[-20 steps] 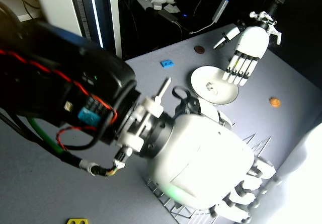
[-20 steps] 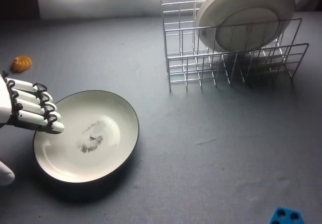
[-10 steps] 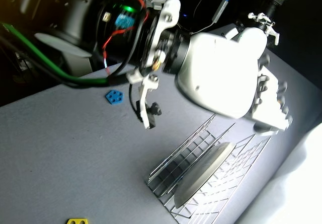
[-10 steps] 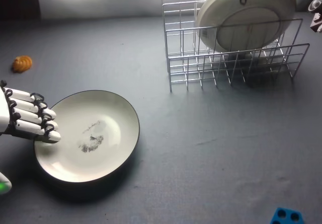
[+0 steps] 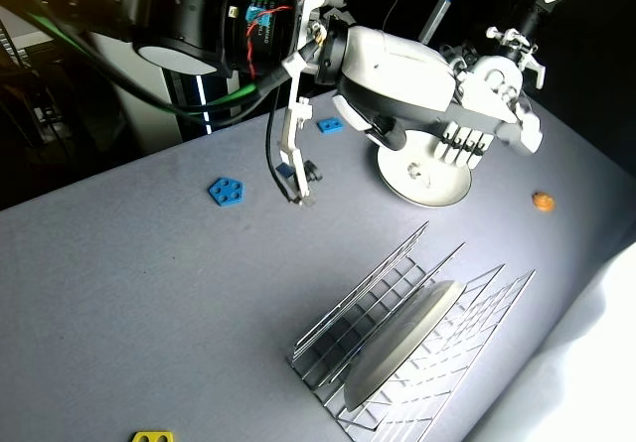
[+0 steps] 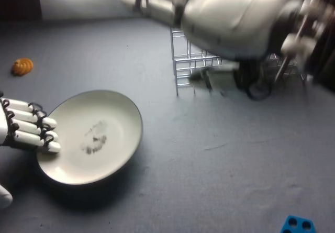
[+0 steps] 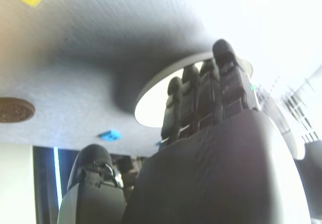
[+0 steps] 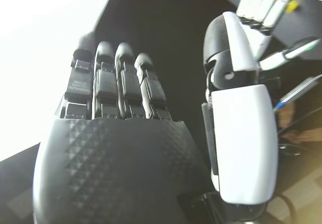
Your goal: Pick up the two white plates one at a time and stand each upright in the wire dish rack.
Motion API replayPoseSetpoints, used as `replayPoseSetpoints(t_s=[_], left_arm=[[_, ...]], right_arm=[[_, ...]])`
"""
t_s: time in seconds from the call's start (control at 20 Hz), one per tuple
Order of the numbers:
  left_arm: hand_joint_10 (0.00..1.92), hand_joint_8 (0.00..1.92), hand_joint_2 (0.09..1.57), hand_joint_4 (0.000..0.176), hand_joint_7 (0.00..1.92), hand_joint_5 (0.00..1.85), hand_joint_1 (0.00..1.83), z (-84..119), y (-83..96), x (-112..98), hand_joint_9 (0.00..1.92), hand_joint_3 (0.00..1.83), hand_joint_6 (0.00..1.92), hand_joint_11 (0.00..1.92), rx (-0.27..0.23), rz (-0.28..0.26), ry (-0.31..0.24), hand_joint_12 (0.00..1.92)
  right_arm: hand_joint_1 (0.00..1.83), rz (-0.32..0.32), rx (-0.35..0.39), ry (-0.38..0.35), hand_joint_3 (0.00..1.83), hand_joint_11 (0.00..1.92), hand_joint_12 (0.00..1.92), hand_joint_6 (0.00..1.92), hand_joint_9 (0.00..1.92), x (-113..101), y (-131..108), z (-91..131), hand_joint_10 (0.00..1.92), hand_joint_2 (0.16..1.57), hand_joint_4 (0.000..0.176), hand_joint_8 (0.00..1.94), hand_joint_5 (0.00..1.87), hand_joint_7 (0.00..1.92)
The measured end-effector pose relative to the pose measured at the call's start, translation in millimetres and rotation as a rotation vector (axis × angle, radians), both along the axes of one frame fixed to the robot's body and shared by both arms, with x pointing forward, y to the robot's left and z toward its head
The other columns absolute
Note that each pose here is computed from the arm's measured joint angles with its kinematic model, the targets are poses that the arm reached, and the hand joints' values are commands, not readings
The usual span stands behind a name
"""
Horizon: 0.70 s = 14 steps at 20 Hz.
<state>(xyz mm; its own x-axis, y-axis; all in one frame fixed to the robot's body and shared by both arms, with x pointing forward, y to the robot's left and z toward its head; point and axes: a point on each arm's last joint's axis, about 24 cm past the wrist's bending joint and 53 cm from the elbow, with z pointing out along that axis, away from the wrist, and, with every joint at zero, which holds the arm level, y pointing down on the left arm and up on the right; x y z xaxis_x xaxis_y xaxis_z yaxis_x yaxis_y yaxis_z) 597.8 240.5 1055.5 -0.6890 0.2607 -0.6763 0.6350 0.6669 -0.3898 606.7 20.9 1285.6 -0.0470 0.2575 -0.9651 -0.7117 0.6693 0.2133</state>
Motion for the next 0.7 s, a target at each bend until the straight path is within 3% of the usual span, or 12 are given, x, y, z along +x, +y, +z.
replayPoseSetpoints(t_s=[0.15,0.25,0.5,0.7], left_arm=[[0.0,0.0,1.07,0.0,0.2,0.19,0.0,-13.7,6.5,-6.3,0.18,0.0,0.0,0.0,0.017,0.025,0.044,0.38],[0.0,0.0,1.07,0.0,0.19,0.18,0.0,-18.8,9.3,-10.1,0.17,0.0,0.0,0.0,0.016,0.039,0.067,0.38],[0.0,0.0,1.07,0.0,0.16,0.16,0.0,-22.8,11.5,-13.6,0.15,0.0,0.0,0.0,0.01,0.051,0.089,0.36],[0.01,0.01,1.07,0.0,0.18,0.17,0.0,-22.9,10.9,-14.1,0.16,0.0,0.0,0.0,0.009,0.049,0.09,0.38]], right_arm=[[0.94,0.01,-0.048,0.019,0.0,0.0,0.0,0.0,0.0,-7.2,8.9,-26.8,0.0,0.92,0.0,0.0,0.0,0.0],[0.99,0.023,-0.066,0.014,0.0,0.0,0.0,0.0,0.0,-13.4,16.1,-34.6,0.0,0.9,0.0,0.0,0.0,0.0],[0.94,0.061,-0.126,0.005,0.0,0.0,0.0,0.0,0.0,-23.8,43.1,-62.3,0.0,0.94,0.0,0.0,0.0,0.0],[0.99,0.093,-0.106,0.027,0.0,0.0,0.0,0.0,0.0,-21.7,77.7,-73.2,0.0,0.95,0.0,0.0,0.0,0.0]])
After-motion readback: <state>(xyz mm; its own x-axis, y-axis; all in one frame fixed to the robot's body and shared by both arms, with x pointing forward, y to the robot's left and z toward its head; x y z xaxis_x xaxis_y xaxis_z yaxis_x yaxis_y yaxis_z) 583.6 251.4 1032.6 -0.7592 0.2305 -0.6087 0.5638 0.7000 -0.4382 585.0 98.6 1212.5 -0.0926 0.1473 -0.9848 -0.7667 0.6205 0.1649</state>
